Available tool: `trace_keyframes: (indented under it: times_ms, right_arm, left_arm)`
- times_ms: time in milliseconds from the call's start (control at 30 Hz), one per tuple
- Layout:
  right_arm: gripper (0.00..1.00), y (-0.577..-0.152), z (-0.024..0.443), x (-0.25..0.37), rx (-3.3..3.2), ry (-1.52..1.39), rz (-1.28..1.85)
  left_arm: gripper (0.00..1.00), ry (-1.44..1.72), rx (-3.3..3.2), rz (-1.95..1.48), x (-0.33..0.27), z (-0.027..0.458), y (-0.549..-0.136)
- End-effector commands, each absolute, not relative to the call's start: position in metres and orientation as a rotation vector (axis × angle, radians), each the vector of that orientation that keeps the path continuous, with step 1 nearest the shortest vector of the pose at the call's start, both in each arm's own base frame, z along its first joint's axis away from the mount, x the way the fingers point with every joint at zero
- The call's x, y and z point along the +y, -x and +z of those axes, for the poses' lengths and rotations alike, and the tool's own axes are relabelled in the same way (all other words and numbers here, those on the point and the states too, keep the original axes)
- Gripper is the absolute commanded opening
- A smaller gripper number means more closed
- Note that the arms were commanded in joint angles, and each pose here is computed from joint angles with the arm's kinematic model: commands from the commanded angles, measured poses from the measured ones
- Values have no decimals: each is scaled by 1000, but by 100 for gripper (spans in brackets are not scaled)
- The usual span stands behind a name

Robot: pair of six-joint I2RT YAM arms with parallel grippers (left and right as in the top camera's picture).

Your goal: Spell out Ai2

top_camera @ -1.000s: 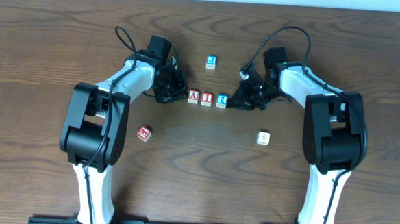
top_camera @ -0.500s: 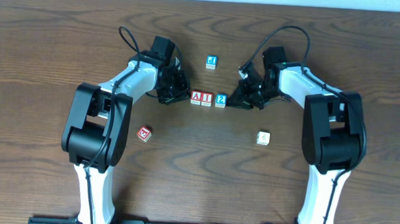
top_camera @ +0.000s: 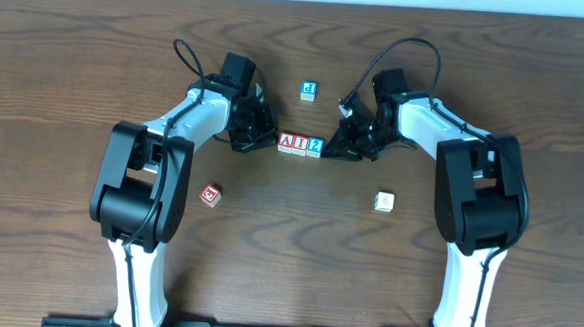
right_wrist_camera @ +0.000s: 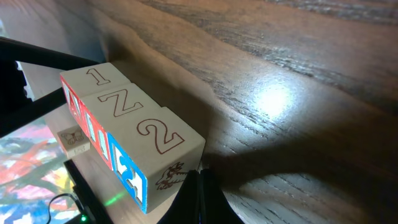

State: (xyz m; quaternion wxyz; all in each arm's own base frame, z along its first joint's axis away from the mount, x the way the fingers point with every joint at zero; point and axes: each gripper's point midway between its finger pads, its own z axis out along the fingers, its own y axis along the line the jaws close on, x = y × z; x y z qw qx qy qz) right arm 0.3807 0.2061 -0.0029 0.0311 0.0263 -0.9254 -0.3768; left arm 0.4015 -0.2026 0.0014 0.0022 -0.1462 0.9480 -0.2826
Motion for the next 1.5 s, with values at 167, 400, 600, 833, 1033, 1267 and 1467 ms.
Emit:
trace_keyframes:
  times_ms: [167,400,600,833,1033,1267,1467]
  right_arm:
    - [1,-381,-11,207,-2840,-67,-1161]
    - [1,-385,-11,204,-2851,-61,-1168]
    - [1,-386,-11,204,-2857,-66,-1172]
    - [1,-388,-11,204,-2866,-69,-1170]
    - [1,-394,-10,199,-2891,-71,-1151]
    - [1,-409,0,180,-2969,-97,-1027]
    - [1,-434,39,166,-3046,-130,-951]
  left_arm:
    - [6,511,3014,-830,-198,-11,-395]
    - [6,530,3016,-831,-198,-11,-395]
    - [5,561,3021,-827,-198,-11,-394]
    - [6,606,3028,-783,-193,-14,-392]
    - [6,614,3014,-725,-186,-16,-397]
    - [6,647,2984,-701,-172,-15,-407]
    - [5,579,2911,-681,-157,20,-433]
